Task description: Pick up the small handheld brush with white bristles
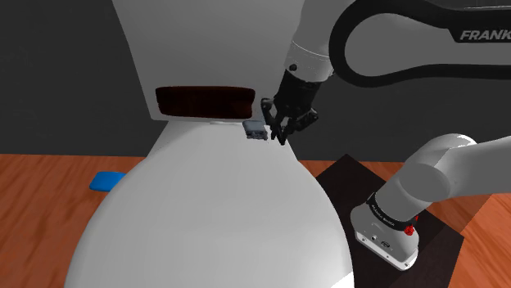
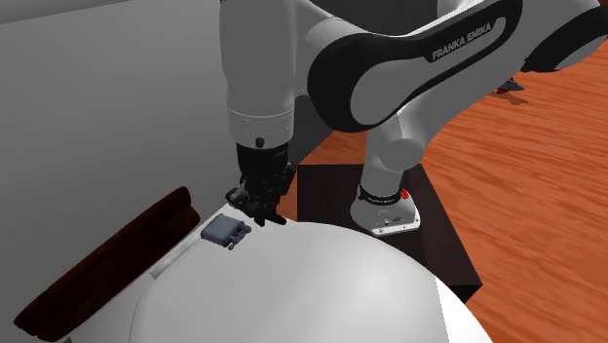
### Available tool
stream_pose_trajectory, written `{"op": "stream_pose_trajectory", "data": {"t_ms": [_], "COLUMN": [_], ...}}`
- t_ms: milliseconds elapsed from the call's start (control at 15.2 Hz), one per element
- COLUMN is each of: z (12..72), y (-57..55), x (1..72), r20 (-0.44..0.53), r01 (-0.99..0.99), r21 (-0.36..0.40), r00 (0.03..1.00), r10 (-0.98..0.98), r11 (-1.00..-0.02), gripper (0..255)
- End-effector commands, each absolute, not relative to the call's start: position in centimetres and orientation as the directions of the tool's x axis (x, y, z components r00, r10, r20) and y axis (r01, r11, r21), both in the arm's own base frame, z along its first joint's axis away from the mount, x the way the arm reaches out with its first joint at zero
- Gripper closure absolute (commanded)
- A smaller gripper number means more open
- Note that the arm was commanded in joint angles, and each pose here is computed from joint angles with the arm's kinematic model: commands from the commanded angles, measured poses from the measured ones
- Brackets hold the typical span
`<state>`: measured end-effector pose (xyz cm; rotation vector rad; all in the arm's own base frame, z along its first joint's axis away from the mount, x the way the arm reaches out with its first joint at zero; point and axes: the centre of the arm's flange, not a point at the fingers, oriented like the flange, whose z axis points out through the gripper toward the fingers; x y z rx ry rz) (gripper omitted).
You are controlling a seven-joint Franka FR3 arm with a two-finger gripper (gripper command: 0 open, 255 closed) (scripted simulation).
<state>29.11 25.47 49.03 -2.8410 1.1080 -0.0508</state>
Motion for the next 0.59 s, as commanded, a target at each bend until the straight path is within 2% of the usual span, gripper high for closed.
{"op": "stream_pose_trajectory", "data": {"t_ms": [0,528], "z": [50.2,53.4], "y": [25.5,25.5], "x": [29.1,29.1], "r20": [-0.002,-0.002], "r01": [-0.674,-0.674], "r21": [-0.097,-0.097], "r00": [0.736,0.736], "r10": [-0.677,-0.677], "r11": [-0.732,-0.732], "gripper": [255,255]}}
